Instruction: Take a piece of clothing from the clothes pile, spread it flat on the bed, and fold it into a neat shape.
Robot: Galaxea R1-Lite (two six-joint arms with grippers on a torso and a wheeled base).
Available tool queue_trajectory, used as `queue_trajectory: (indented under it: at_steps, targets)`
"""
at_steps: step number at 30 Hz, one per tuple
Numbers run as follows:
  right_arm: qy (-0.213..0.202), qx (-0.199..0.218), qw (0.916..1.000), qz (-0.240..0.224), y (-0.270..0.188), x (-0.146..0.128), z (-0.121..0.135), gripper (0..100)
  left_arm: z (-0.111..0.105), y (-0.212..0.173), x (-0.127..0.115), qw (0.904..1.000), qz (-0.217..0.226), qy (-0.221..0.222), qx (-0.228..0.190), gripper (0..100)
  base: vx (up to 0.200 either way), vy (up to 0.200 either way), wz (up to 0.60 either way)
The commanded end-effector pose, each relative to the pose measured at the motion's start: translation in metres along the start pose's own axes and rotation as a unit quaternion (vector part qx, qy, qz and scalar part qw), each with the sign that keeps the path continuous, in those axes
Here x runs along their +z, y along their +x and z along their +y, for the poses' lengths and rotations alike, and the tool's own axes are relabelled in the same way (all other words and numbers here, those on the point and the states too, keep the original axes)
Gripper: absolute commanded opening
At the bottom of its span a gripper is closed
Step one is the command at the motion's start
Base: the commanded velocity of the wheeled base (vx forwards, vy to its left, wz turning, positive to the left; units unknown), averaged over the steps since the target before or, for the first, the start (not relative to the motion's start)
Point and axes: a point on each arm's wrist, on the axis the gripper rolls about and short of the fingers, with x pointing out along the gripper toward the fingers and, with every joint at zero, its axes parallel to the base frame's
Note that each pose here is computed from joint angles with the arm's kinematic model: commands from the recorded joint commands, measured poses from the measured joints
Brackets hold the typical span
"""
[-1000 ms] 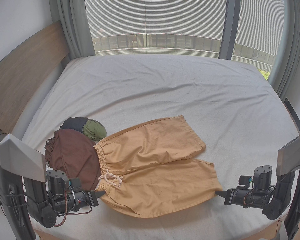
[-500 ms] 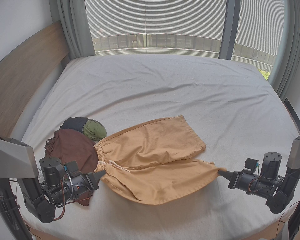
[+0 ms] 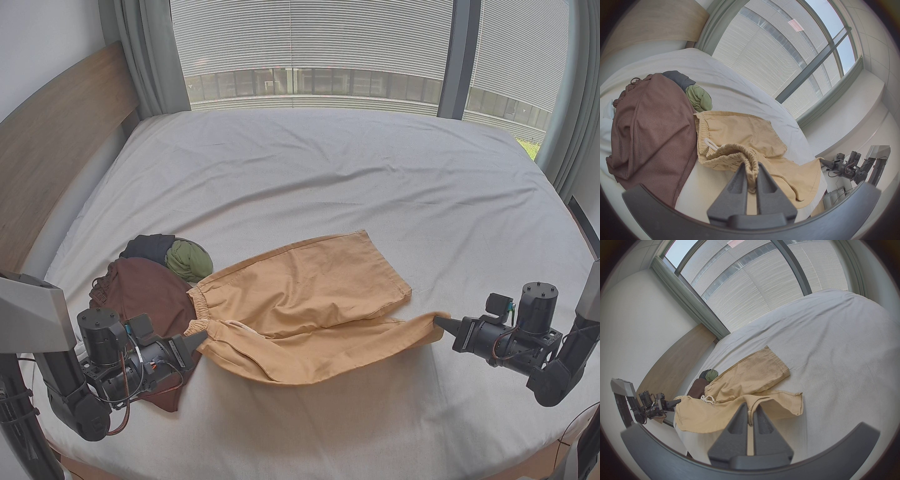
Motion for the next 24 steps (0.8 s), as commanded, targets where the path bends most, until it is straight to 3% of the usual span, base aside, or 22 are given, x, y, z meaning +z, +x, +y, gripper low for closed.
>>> queue_trajectory:
  at_steps: [1,24]
  targets:
    - [-0.004,0.006,0.9997,-0.024,0.003,0.017,0.003,0,0.002,0.002,0.002,1.0000,-0.005,-0.001,0.002,0,0.000,0.000,0.00]
    - [-0.003,0.019,0.9994,-0.027,0.040,0.094,0.021,0,0.014,0.013,0.018,0.9984,-0.046,-0.026,0.019,0,0.000,0.000,0.00]
